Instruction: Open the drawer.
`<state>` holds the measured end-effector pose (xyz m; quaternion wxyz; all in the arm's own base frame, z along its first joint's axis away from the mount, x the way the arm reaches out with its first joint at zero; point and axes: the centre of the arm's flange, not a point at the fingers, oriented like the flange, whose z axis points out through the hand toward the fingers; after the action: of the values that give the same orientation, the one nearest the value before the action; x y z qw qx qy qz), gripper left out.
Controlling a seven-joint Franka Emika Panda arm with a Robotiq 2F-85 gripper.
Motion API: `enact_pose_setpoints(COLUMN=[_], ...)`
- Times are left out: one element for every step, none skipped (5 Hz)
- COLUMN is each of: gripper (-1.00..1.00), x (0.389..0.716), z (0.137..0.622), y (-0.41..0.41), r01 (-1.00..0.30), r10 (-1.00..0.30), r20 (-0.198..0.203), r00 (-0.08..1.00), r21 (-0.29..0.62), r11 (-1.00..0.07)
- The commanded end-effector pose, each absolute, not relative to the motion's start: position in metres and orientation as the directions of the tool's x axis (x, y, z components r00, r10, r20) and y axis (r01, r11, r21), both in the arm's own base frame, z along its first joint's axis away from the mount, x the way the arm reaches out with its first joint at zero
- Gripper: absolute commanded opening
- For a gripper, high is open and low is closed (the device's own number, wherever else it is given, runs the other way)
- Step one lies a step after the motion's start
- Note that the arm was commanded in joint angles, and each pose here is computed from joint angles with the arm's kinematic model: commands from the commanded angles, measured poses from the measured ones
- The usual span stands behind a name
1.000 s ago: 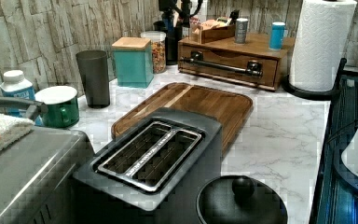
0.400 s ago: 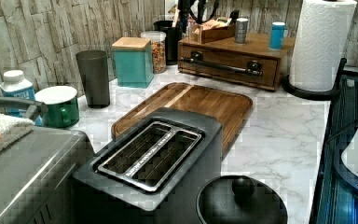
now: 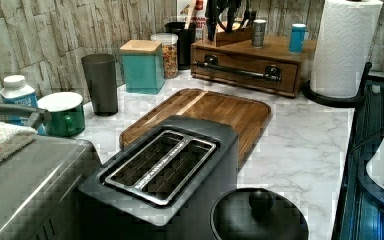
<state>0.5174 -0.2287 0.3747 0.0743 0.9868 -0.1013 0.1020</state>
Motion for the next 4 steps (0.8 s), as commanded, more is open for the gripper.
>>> enact_pose_setpoints(gripper=[1.0, 1.0, 1.0, 1.0], x=[0.518, 0.509, 0.494, 0.489], z=[0.328, 0.319, 0.309, 0.285], y=[-0.217, -0.228, -0.243, -0.248], r01=[-0.073, -0.088, -0.12, -0.143], r10=[-0.058, -0.071, -0.1, -0.123], r20=[0.123, 0.096, 0.105, 0.123], r00=[0.991, 0.993, 0.989, 0.985], r21=[0.118, 0.187, 0.202, 0.17], r11=[-0.99, -0.978, -0.972, -0.975])
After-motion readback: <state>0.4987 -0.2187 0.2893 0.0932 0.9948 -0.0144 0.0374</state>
